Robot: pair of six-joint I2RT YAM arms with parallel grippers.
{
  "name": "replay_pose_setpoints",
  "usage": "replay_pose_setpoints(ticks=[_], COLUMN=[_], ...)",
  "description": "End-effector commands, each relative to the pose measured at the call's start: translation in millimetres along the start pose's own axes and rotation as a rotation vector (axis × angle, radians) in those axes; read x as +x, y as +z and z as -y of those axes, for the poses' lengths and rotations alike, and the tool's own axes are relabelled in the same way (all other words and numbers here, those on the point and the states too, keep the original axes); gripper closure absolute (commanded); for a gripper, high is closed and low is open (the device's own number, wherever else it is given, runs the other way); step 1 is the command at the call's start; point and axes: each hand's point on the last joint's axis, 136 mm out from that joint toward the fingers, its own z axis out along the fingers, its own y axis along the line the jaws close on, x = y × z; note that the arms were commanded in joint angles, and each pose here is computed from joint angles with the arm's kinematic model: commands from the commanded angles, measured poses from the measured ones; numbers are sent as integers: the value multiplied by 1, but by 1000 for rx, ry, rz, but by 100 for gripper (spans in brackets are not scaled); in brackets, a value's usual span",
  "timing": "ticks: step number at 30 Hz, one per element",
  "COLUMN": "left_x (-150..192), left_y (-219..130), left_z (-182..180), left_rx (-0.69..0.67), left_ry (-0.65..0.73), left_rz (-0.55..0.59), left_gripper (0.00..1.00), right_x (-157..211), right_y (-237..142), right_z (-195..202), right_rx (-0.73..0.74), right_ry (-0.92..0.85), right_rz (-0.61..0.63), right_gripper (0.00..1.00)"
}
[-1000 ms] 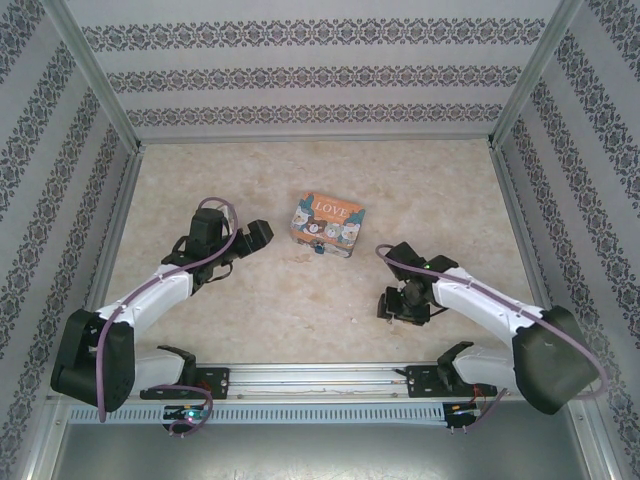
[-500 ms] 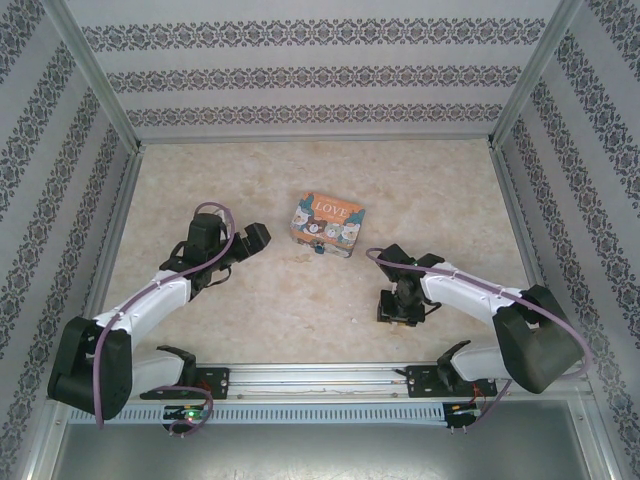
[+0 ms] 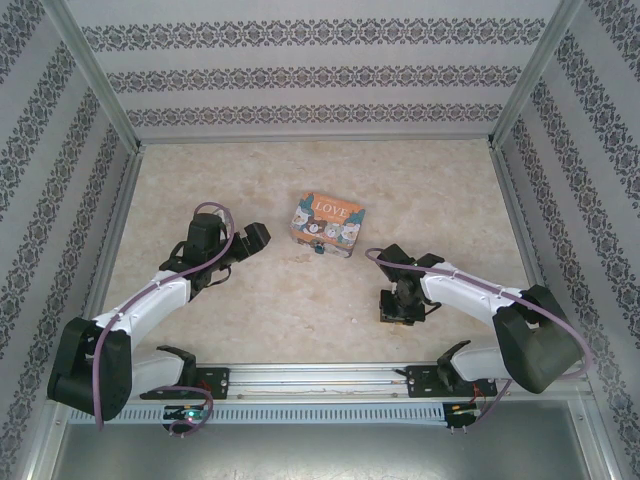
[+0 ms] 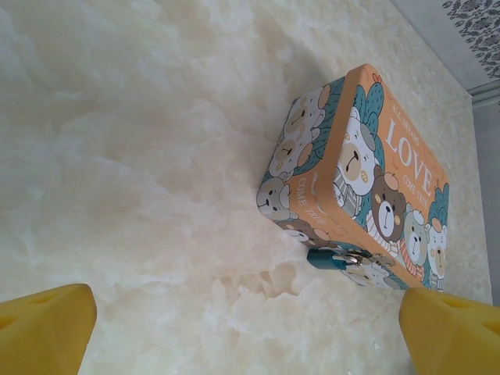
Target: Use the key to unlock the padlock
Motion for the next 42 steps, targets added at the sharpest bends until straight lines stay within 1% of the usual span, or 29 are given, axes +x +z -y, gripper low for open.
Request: replay_pose_setpoints(ticks=[1, 9, 17, 21, 24, 27, 31, 34, 38, 42], left_x=[-8, -10, -12, -17, -22, -28, -33, -35, -36, -34], left_y=[-5, -6, -9, -14, -19, -25, -30, -33, -37, -42], left_z=[5, 6, 9, 16, 24, 35, 51, 64, 88, 116], left_rx=[10, 9, 13, 34, 56, 86, 135, 183, 273, 368], left_ry=[8, 12, 23, 24, 24, 26, 23, 7, 1, 26], left_rz=[35, 39, 47, 65, 79, 88, 82, 65, 28, -23], left_gripper=[1, 1, 1, 1, 1, 1, 1, 0, 4, 10], right_x=[-1, 0, -2, -7, -15, -23, -36, -48, -65, -78], right_y=[0, -1, -3, -9, -17, -28, -47, -66, -97, -135], right_z=[-2, -1, 0, -1, -7, -17, -36, -54, -76, -93], right_rx=[6, 5, 4, -7, -41, -108, -234, -342, -452, -499], right_ry=[-20, -17, -14, -18, -24, -26, -18, -34, -112, -252], right_rz=[3, 9, 26, 69, 121, 185, 271, 363, 511, 680], right_gripper=[78, 87, 99, 100, 100, 100, 100, 100, 100, 100])
